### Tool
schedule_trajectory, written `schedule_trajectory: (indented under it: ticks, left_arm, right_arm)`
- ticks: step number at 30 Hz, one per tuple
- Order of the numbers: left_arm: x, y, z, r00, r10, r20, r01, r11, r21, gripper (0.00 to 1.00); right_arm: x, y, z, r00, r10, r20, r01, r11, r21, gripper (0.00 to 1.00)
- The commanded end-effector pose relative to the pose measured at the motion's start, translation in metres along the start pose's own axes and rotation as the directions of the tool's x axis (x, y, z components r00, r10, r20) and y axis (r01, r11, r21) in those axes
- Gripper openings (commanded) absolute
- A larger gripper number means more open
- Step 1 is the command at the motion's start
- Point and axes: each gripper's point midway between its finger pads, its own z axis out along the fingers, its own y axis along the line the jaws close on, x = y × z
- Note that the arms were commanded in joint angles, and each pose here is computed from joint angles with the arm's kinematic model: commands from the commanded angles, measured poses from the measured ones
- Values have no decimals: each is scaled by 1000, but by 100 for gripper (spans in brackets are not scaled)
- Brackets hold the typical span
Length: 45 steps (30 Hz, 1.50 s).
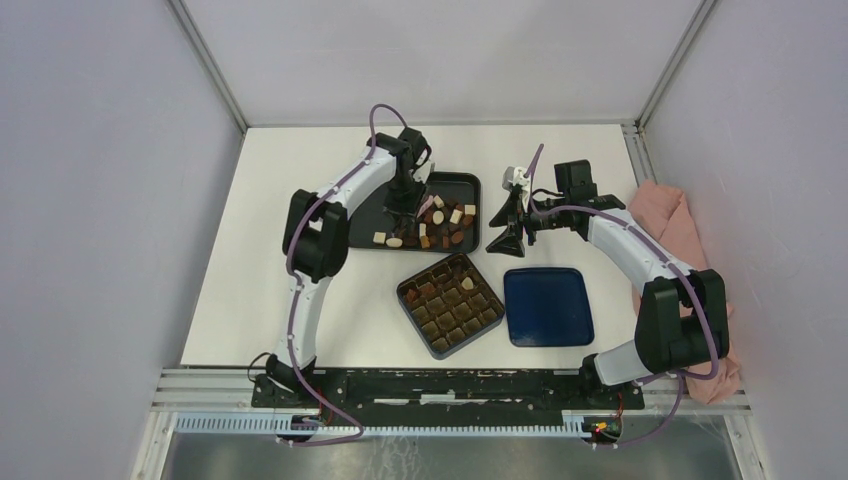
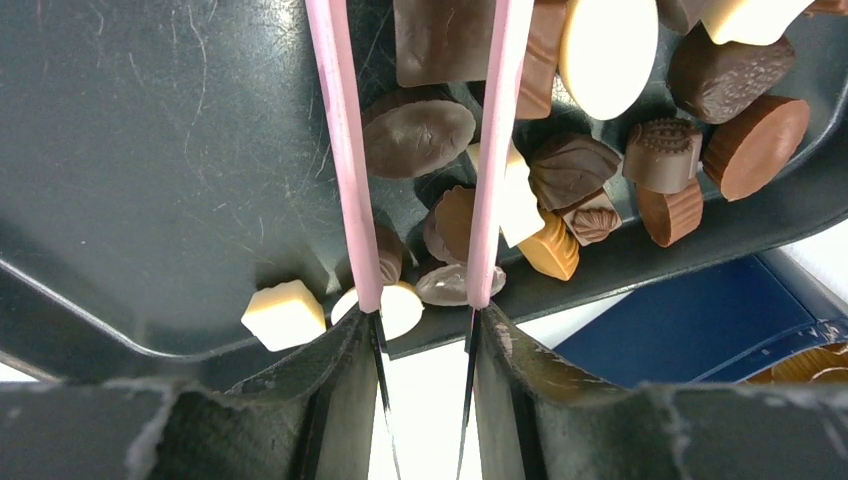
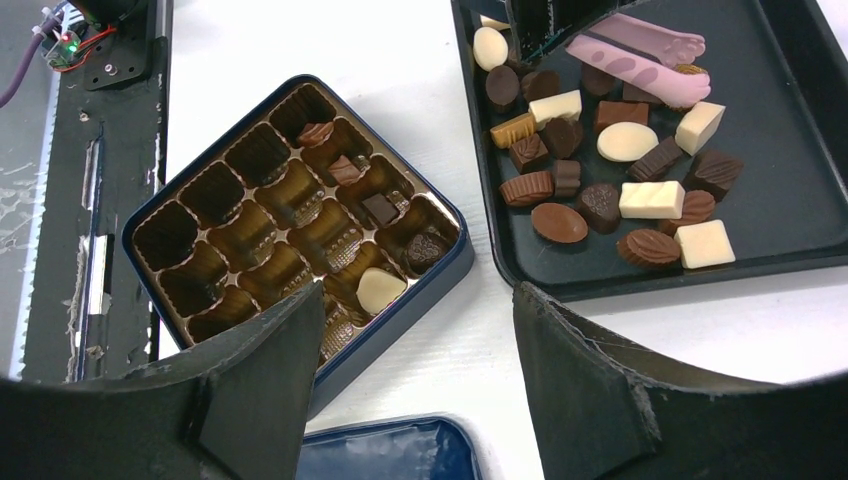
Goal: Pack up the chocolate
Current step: Pick up the fake chocolate from the plate.
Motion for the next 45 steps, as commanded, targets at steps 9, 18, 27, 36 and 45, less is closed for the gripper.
schedule_trajectory:
  ticks: [9, 18, 27, 36, 45]
  left_arm:
    - [-12, 3, -4, 999, 52, 4, -51, 998, -32, 42]
    - [-11, 5, 0, 999, 50, -18, -51, 998, -36, 42]
    - [-14, 4, -5, 999, 46, -2, -46, 998, -38, 25]
    - [-25, -1, -26, 996, 36, 76, -34, 999, -23, 3]
    - [-17, -2, -60, 982, 9, 189, -6, 1000, -19, 2]
  right_arm:
    - [-21, 0, -3, 997, -65, 42, 66, 998, -17, 75]
    - [-21, 0, -4, 997, -66, 43, 67, 998, -17, 75]
    - [-21, 0, -4, 997, -65, 44, 66, 998, -20, 75]
    - [-22, 1, -4, 997, -67, 45, 68, 997, -22, 75]
    - [-20, 1, -4, 997, -66, 44, 68, 997, -27, 75]
